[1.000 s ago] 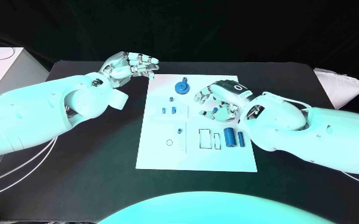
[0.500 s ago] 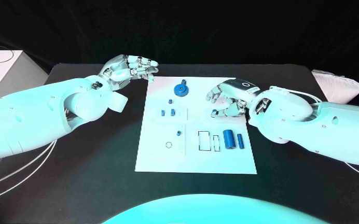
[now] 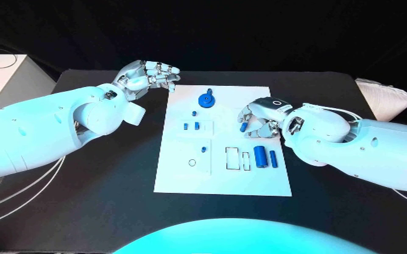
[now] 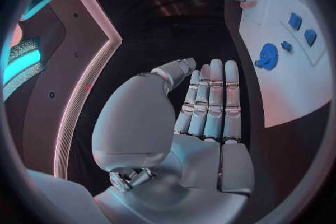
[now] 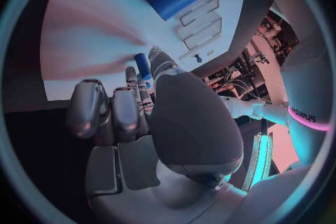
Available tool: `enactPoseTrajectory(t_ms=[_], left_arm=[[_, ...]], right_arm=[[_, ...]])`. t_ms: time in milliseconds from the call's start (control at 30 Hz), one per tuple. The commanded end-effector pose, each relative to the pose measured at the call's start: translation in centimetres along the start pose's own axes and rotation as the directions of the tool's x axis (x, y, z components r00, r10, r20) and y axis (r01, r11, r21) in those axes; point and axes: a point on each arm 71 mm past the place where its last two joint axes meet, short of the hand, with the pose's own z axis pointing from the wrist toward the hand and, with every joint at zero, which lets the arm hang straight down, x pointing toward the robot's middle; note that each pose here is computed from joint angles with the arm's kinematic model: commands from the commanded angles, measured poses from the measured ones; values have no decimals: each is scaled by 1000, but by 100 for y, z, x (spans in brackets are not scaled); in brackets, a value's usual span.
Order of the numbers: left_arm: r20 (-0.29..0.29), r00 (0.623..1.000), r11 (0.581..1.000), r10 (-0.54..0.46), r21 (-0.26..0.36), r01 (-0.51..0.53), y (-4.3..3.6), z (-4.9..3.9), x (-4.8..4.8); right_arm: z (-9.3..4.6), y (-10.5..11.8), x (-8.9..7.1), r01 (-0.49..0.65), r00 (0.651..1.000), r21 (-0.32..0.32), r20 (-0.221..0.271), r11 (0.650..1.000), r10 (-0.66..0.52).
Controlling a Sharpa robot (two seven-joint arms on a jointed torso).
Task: Assemble the parts on the task board
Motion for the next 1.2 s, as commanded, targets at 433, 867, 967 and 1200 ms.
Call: enactPoseTrajectory(t_ms=[433, 867, 967, 1200], left_arm=[[-13, 1000, 1000, -15, 1, 15, -4, 2, 12], [-14, 1000, 1000, -16, -3, 16, -1, 1, 9], [-14, 1000, 1000, -16, -4, 16, 0, 2, 6], [-10, 1000, 1000, -14, -6, 14, 5, 4, -6]], right_arm=[[14, 60, -7, -7, 997, -7, 79, 1000, 7], [12, 51, -9, -41, 995, 18, 94, 999, 39], [5, 55, -16, -53, 993, 22, 105, 998, 50], [-56, 105, -85, -104, 984, 11, 147, 995, 101]])
